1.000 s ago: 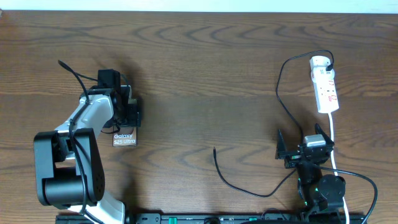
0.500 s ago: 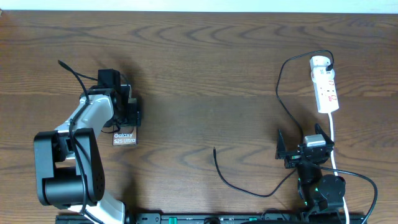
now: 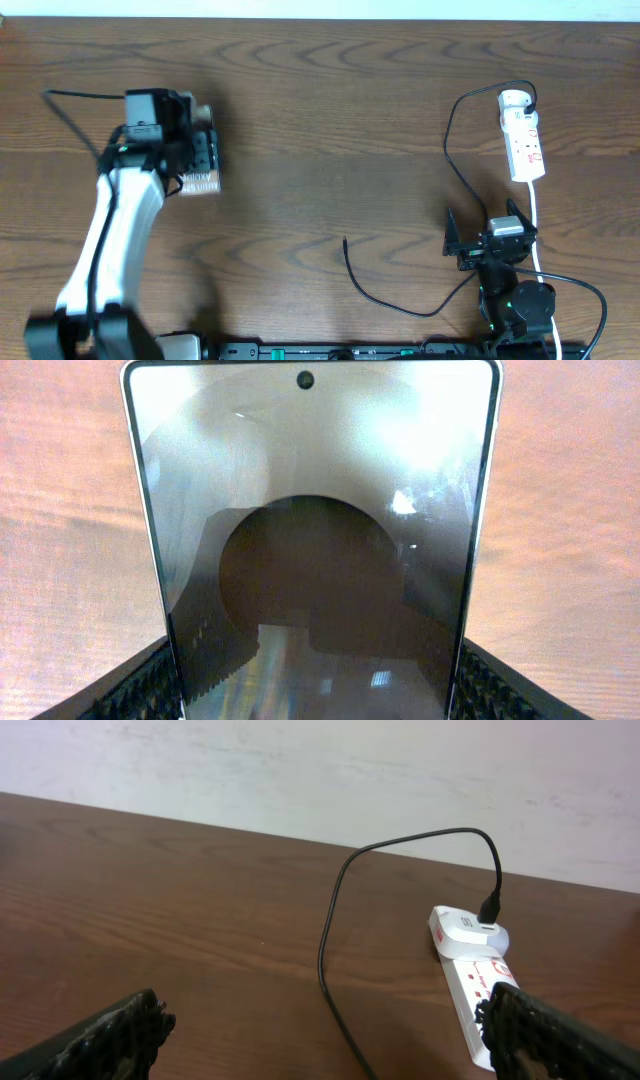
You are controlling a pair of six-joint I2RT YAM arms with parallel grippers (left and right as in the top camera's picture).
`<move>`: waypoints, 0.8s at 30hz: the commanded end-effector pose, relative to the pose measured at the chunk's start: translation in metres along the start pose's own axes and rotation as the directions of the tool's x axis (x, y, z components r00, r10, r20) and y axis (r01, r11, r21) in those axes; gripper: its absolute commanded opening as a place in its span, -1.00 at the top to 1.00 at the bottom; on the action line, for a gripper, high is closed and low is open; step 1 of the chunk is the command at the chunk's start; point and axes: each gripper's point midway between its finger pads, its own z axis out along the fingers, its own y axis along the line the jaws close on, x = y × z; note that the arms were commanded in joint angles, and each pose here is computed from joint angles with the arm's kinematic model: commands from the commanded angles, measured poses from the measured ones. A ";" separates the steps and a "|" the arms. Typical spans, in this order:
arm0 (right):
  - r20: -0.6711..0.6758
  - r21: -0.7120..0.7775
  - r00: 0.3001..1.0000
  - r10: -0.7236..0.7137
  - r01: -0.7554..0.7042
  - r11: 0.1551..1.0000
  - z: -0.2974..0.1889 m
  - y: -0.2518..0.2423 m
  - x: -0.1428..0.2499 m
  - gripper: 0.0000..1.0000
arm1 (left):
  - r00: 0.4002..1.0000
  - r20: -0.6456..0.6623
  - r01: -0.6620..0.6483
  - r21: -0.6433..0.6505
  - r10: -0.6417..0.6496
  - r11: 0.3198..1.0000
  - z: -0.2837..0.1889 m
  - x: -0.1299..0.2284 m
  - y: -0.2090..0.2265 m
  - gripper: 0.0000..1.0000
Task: Plug charger to phone and switch on socket
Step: 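Lift the phone with the left gripper and raise it upright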
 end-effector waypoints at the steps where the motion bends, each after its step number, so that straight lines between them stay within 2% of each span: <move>1: -0.003 -0.004 1.000 -0.012 0.012 1.000 0.000 0.001 0.001 -0.99 | 0.988 0.096 0.109 0.147 -0.124 0.983 -0.038 -0.024 -0.028 0.85; 4: -0.003 -0.004 1.000 -0.012 0.012 1.000 0.000 0.001 0.001 -0.99 | 0.946 0.109 0.276 0.214 -0.304 0.937 -0.060 -0.030 -0.037 0.85; 7: -0.003 -0.004 1.000 -0.012 0.012 1.000 0.000 0.001 0.001 -0.98 | 0.870 0.056 0.456 0.288 -0.490 0.842 -0.075 -0.030 -0.048 0.86; 11: -0.003 -0.004 1.000 -0.012 0.012 1.000 0.000 0.001 0.001 -0.98 | 0.782 -0.124 0.598 0.430 -0.611 0.677 -0.089 -0.029 -0.077 0.85; 13: -0.003 -0.004 1.000 -0.012 0.012 1.000 0.000 0.001 0.001 -0.99 | 0.722 -0.224 0.671 0.459 -0.655 0.582 -0.094 -0.028 -0.086 0.86; 17: -0.003 -0.004 1.000 -0.012 0.012 1.000 0.000 0.001 0.001 -0.99 | 0.521 -0.465 0.839 0.433 -0.716 0.329 -0.109 -0.026 -0.098 0.86; 20: -0.003 -0.004 1.000 -0.012 0.012 1.000 0.000 0.001 0.001 -0.99 | 0.344 -0.599 0.924 0.353 -0.723 0.147 -0.121 -0.028 -0.098 0.86; 24: -0.003 -0.004 1.000 -0.012 0.012 1.000 0.000 0.001 0.001 -0.99 | 0.198 -0.655 0.961 0.278 -0.730 0.011 -0.126 -0.032 -0.087 0.86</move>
